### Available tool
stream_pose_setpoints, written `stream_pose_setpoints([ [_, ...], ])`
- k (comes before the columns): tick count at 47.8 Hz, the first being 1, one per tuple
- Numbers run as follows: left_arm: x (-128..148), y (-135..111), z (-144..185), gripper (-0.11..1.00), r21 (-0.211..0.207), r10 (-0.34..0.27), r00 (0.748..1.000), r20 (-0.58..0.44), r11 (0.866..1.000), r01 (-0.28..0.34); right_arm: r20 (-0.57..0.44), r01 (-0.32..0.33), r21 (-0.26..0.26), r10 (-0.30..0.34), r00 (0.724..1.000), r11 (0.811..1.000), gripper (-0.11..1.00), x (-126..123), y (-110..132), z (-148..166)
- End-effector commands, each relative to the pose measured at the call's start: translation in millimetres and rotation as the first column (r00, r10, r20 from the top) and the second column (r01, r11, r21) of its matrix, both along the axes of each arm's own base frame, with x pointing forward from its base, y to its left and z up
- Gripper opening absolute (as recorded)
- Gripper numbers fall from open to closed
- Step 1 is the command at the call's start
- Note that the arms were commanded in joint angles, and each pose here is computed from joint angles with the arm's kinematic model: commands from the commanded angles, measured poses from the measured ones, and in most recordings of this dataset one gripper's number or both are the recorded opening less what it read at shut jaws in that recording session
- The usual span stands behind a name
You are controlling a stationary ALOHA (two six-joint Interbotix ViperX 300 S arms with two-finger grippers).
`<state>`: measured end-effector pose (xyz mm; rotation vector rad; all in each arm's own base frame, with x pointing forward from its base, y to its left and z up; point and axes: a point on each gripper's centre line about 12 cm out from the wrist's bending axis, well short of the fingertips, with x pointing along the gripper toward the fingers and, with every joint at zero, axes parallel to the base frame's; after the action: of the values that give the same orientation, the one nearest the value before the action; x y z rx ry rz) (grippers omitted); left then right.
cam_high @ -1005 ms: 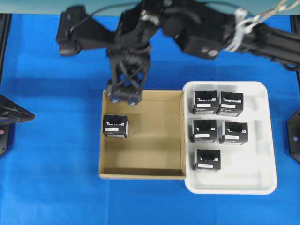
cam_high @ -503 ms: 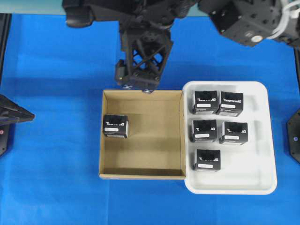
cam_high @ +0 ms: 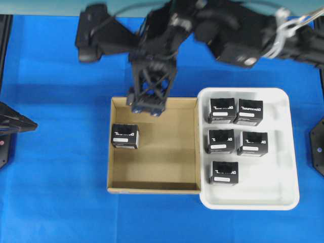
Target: Pick the box from inside the cardboard box.
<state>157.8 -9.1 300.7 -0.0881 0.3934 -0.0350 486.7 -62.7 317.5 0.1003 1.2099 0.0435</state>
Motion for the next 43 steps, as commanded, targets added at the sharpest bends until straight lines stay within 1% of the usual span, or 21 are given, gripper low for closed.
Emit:
stream_pose_setpoints([
  [1,1,0,13,-0.07,-0.002,0.001,0.999,0.035,1.000,-0.001,0.020,-0.002,0.002,0.002,1.000,1.000,1.00,6,5,-15],
  [7,1,0,13,-0.07,-0.002,0.001,0.999,0.037,1.000,-0.001,0.014,0.006,0.007,-0.006,1.000,1.000,1.00,14,10,-45],
  [11,1,0,13,-0.07,-0.002,0.001,0.999,0.037,1.000,-0.001,0.008,0.006,0.012,-0.006,1.000,1.000,1.00,18,12,-60],
  [23,1,0,14,-0.07,0.002,-0.001,0.999,0.037,1.000,0.001,0.013,0.004,0.014,-0.004,1.000,1.000,1.00,33,18,-90],
  [35,1,0,15,-0.07,0.003,-0.001,0.999,0.040,1.000,0.001,-0.042,-0.015,0.021,0.016,0.999,1.000,1.00,41,28,-126],
  [43,1,0,14,-0.07,0.004,-0.001,0.999,0.037,1.000,0.001,-0.026,-0.014,0.018,0.015,1.000,1.000,1.00,47,31,-140],
])
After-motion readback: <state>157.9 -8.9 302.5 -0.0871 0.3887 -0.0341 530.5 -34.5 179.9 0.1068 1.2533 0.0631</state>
